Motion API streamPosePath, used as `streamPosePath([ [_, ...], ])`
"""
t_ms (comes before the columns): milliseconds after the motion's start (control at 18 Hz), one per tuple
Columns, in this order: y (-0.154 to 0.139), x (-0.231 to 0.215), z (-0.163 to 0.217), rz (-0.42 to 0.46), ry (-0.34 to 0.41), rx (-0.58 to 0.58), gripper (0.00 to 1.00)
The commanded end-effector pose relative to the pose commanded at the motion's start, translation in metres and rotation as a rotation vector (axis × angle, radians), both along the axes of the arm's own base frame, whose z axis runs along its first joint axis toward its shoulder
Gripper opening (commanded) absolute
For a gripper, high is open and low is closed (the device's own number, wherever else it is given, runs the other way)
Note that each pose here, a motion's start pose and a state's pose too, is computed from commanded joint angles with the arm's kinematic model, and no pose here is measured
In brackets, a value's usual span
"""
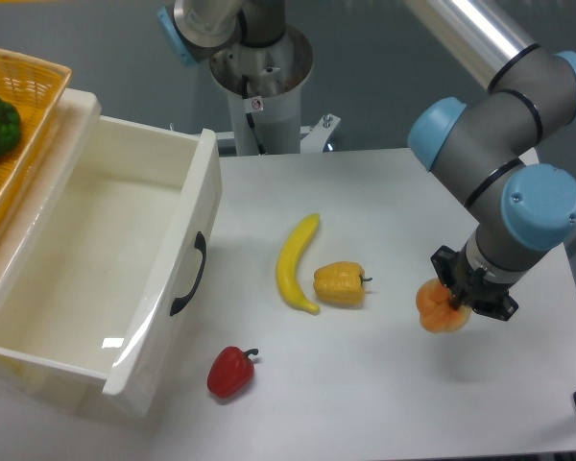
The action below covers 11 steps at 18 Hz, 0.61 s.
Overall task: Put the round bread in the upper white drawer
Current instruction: 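Lift the orange round bread held in the gripper off the table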
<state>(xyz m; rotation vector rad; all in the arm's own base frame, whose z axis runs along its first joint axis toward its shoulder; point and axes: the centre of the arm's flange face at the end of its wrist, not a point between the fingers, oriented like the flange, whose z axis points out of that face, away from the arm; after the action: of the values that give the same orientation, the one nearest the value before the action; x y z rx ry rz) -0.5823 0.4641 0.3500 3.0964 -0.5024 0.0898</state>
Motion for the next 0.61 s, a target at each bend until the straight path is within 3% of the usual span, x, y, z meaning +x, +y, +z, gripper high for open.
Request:
streamPosePath([
  [611, 0.0053, 0.0069, 0.0094, 0.044, -0.029, 0.072, 0.0],
])
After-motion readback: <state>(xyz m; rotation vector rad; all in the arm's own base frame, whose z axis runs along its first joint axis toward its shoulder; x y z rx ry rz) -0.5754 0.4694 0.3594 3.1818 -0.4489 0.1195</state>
